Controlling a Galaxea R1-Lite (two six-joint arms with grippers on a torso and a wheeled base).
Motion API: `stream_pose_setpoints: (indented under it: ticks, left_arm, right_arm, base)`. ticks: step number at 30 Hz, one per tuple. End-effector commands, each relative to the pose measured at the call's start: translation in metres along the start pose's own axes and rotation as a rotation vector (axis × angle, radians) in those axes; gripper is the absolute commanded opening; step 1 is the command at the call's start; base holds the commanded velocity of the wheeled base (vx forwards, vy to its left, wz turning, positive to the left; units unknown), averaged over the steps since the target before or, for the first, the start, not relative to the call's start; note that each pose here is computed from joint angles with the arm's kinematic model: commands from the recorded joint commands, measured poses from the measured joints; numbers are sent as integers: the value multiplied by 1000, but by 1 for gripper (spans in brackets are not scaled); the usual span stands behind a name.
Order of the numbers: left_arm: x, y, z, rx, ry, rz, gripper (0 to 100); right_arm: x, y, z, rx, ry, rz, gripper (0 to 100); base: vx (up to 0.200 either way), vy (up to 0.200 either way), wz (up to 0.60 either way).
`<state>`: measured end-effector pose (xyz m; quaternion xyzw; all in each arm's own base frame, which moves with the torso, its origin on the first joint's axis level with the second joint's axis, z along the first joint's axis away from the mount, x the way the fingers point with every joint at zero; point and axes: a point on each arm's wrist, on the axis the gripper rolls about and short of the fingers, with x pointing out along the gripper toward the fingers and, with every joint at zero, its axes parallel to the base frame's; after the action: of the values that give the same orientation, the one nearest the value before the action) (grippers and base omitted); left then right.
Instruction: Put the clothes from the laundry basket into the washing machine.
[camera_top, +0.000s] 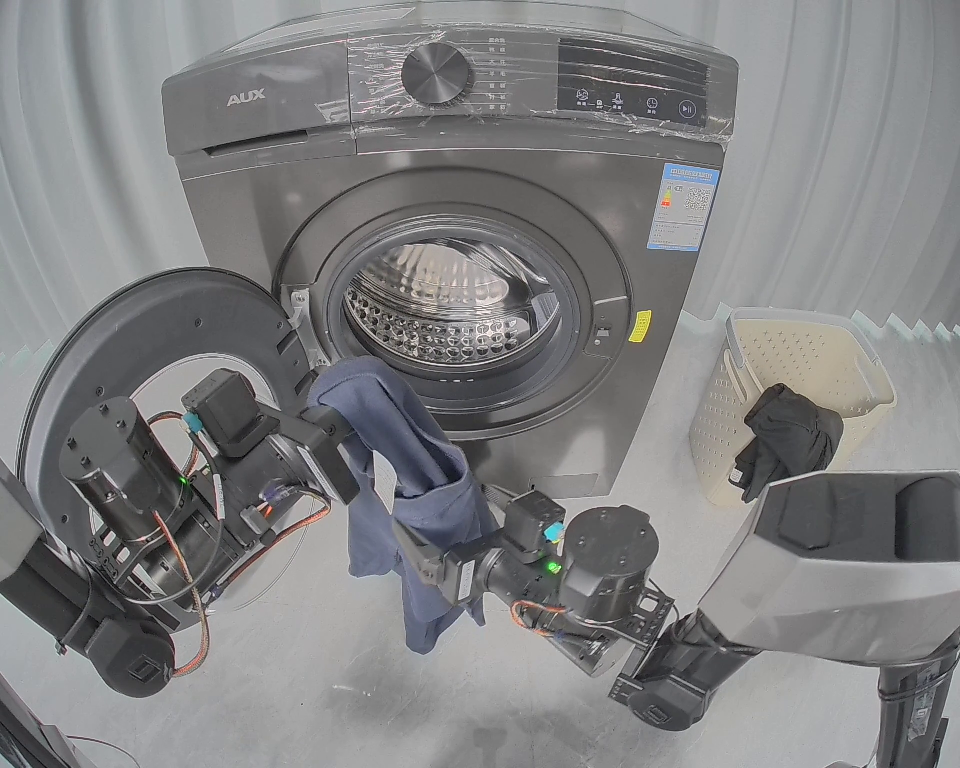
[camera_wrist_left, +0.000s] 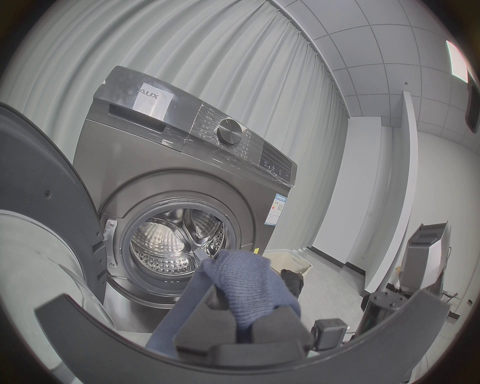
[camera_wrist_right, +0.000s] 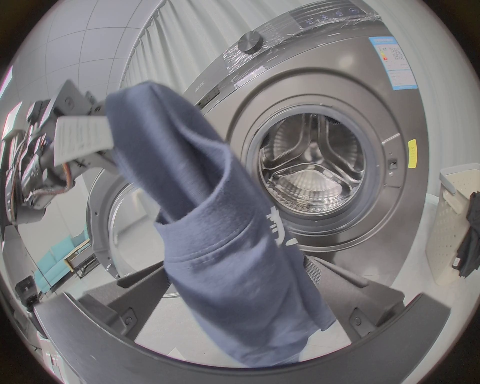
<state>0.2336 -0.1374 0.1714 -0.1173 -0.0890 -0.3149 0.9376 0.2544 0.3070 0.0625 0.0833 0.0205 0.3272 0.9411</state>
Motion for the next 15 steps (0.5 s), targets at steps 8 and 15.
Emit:
stream_pose_setpoints:
  ticks: [8, 15]
  left_arm:
    - [0, 0, 0, 0, -1, 0, 0]
    - [-1, 0, 2, -1, -5, -3, 0]
  right_arm:
    - [-11, -16, 17, 14, -14, -40, 100]
    - [-10, -17, 14, 22, -6, -45, 0]
  base:
    - [0, 0, 0]
    - [0, 0, 0]
